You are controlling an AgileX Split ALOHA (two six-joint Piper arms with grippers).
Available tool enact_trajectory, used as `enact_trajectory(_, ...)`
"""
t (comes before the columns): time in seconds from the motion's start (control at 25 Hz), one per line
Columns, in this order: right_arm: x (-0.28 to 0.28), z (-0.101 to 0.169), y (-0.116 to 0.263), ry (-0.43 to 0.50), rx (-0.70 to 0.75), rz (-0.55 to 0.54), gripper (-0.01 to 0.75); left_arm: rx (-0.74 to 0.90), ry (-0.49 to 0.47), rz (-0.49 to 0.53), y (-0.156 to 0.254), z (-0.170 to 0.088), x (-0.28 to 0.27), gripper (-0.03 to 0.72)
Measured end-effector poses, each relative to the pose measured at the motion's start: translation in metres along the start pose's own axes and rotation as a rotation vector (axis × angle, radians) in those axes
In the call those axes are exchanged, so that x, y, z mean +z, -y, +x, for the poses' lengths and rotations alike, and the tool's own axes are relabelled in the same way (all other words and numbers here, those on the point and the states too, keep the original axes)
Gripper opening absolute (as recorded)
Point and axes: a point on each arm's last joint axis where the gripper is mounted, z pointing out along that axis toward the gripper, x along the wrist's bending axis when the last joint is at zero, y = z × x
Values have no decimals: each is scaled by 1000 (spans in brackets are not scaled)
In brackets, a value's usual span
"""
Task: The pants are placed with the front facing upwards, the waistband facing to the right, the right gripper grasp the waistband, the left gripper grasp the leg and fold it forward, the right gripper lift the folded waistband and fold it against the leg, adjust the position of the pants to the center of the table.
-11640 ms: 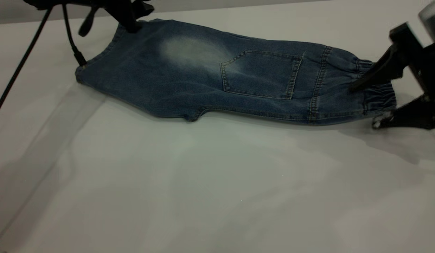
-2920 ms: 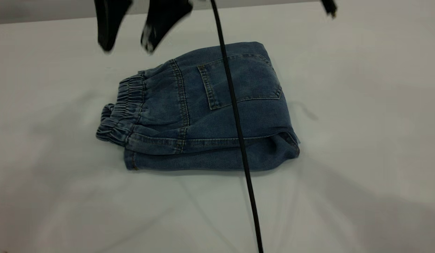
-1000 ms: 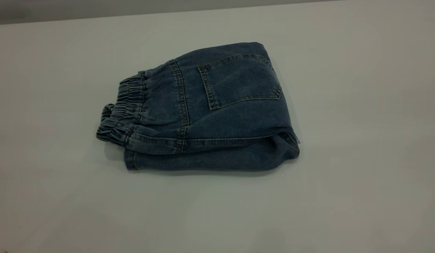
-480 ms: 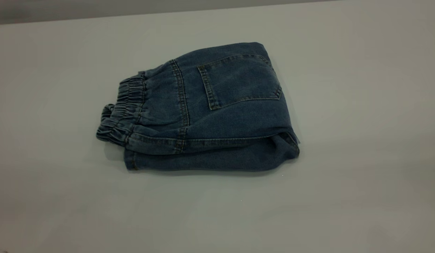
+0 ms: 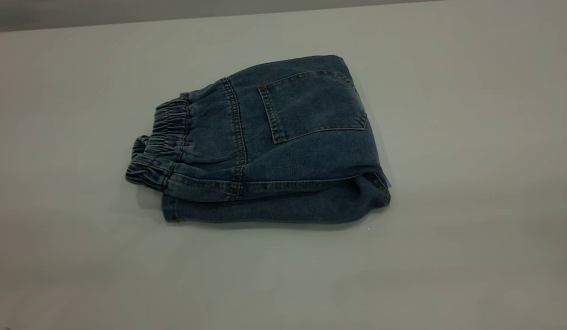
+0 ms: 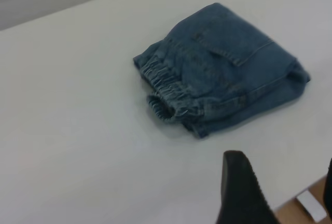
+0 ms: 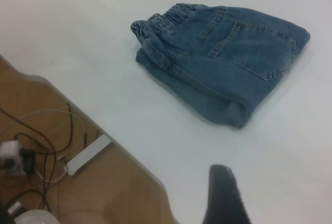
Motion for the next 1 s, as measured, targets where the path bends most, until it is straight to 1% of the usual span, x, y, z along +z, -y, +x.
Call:
enact_trajectory(0.12, 0, 0, 0, -1, 1, 0, 384, -11, 8, 25, 6, 0, 11, 352)
enact_trajectory(0.24, 0, 0, 0, -1, 1, 1, 384, -34, 1, -32, 2, 1, 14, 352)
enact_trajectory(0.32, 0, 0, 0, -5, 3, 3, 384, -36, 1, -9, 5, 1, 17, 352)
enact_trajectory(0.4, 0, 1, 0, -5, 5, 3, 384, -36, -2, -11, 5, 1, 17, 351)
enact_trajectory(0.52, 0, 1, 0, 29, 27, 0, 384, -35, -2, -12, 5, 1, 17, 349)
enact_trajectory(0.64, 1, 0, 0, 124, 82, -6, 384, -35, -2, -12, 5, 1, 17, 349)
enact_trajectory(0.88, 1, 0, -1, 399, 238, -28, 384, -35, -2, -13, 5, 1, 17, 349)
enact_trajectory(1.0, -2, 2, 1, 518, 292, -71, 384, -36, -1, -12, 5, 1, 17, 349)
